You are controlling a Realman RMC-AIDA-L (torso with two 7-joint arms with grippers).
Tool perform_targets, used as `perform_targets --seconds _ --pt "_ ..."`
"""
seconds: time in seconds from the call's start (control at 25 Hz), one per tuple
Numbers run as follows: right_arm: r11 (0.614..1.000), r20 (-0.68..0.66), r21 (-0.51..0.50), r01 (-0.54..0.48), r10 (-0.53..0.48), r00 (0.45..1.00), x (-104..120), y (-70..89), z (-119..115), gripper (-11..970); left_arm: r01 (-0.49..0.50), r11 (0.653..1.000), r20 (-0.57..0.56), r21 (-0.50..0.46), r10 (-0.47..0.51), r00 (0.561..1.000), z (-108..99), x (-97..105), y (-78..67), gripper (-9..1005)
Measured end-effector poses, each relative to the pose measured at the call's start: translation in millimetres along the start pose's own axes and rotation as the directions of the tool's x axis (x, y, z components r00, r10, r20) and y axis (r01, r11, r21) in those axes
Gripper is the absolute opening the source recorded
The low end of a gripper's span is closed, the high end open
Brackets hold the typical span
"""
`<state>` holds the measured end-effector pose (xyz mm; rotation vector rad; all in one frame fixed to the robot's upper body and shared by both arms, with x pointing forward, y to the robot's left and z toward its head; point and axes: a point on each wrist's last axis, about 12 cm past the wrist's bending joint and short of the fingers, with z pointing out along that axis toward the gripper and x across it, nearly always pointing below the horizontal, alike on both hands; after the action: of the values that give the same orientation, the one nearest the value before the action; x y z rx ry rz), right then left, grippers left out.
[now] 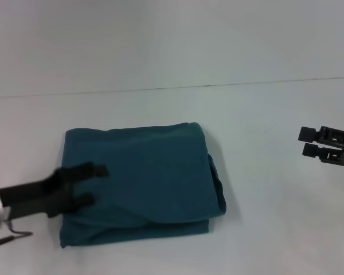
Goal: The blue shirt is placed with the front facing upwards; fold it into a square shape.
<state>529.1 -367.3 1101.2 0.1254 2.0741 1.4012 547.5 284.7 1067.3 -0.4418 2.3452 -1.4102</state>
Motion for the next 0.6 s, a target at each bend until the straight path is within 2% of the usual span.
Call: perform_targets --seconds 0.12,0.2,0.4,0.48,0.52,0.56,0.6 --pt "1.000 -0.004 0.000 0.003 -0.003 1.000 0.2 0.1 0.5 855 -0.005 1.000 -0.038 -0.026 0.004 0.999 10.7 4.3 2.7 825" --pt "1.000 -0.007 0.002 0.002 -0.002 1.000 0.9 -0.3 0.2 855 -0.023 1.000 -0.047 -0.015 0.022 0.999 10.8 4.7 1.2 899" --pt "1.000 -0.027 0.001 0.026 -0.026 0.999 0.7 1.2 -2.5 855 -0.144 0.982 0.003 0.120 0.145 0.989 -17.6 -1.2 -16.4 930" --pt "0.996 -0.067 -0.002 0.086 -0.085 0.994 1.8 2.6 -0.1 855 -0.260 0.952 0.019 0.164 0.260 0.965 -33.9 -0.9 -22.5 936" --pt "0.988 -0.103 -0.006 0.152 -0.152 0.983 3.3 3.5 3.2 855 -0.339 0.922 0.018 0.189 0.342 0.940 -40.4 1.6 -24.7 936" --pt "0.974 -0.140 -0.015 0.226 -0.226 0.964 5.3 4.4 6.9 855 -0.417 0.883 0.019 0.214 0.423 0.906 -45.3 4.8 -26.0 936" --pt "0.952 -0.180 -0.033 0.303 -0.304 0.936 10.0 4.9 12.7 855 -0.510 0.823 0.019 0.250 0.523 0.852 -50.4 10.9 -26.6 936"
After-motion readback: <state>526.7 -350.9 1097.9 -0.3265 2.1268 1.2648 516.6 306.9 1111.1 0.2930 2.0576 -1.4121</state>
